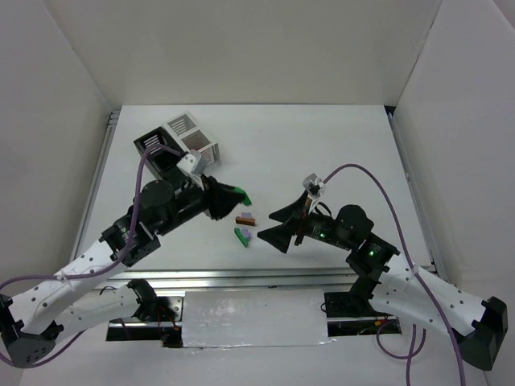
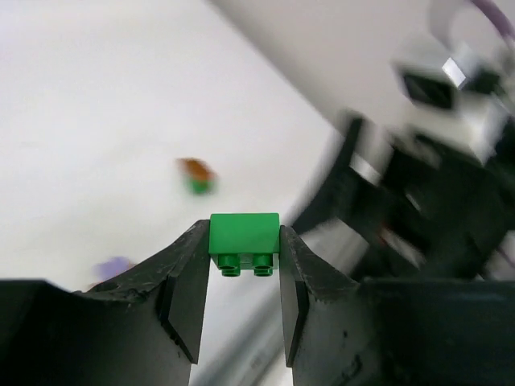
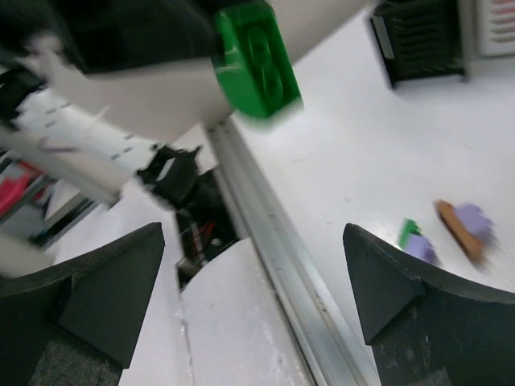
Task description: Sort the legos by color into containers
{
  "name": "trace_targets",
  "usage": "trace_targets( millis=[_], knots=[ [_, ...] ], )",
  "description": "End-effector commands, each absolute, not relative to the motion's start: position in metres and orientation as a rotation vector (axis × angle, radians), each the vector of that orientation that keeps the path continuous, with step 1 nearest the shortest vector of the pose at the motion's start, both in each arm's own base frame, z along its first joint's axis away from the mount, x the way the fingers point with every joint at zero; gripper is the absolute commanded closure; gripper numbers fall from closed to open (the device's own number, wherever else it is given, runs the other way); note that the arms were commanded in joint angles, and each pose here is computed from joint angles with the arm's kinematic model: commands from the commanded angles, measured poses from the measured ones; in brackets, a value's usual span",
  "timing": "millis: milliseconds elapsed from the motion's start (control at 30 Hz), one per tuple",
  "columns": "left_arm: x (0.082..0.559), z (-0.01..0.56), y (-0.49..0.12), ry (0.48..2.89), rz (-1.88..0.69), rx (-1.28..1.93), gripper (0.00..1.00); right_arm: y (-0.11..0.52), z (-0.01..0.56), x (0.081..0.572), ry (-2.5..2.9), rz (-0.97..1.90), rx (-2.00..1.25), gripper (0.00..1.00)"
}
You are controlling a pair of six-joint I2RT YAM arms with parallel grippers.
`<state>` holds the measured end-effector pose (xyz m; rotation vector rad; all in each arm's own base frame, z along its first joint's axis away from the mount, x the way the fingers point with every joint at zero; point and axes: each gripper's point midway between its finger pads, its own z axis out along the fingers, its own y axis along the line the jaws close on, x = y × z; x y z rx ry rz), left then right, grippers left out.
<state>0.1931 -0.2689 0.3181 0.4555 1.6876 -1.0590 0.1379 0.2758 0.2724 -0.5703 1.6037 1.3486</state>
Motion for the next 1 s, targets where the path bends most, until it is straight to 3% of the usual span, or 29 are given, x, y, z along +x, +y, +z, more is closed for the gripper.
trace_targets(
  millis=[0,67,167,400,600,800,833,967],
  knots=[
    [0.266,0.316,-0.196,1.795,-0.560,-0.014,1.00,0.254,0.244,0.179,1.750,1.122,-0.322,0.00],
    [0.296,0.299,-0.133,1.857,-0.199,-0.336,1.00,0.246,0.236,0.191,1.795,1.056,-0.236,0.00],
    [0.329,0.287,-0.046,1.857,0.120,-0.722,1.00,0.248,0.235,0.191,1.809,1.059,-0.232,0.00],
    [0.398,0.280,0.013,1.842,0.310,-0.911,1.00,0.251,0.231,0.183,1.829,1.076,-0.283,0.00],
    [0.435,0.239,0.012,1.957,0.356,-0.875,0.98,0.247,0.226,0.183,1.830,1.060,-0.284,0.00],
    [0.437,0.226,0.008,1.973,0.325,-0.855,0.77,0.250,0.224,0.184,1.843,1.058,-0.290,0.00],
    [0.437,0.223,0.007,1.979,0.323,-0.849,0.63,0.250,0.223,0.184,1.846,1.060,-0.294,0.00],
    [0.437,0.214,0.008,1.993,0.320,-0.837,0.32,0.253,0.218,0.184,1.868,1.064,-0.301,0.00]
  ],
)
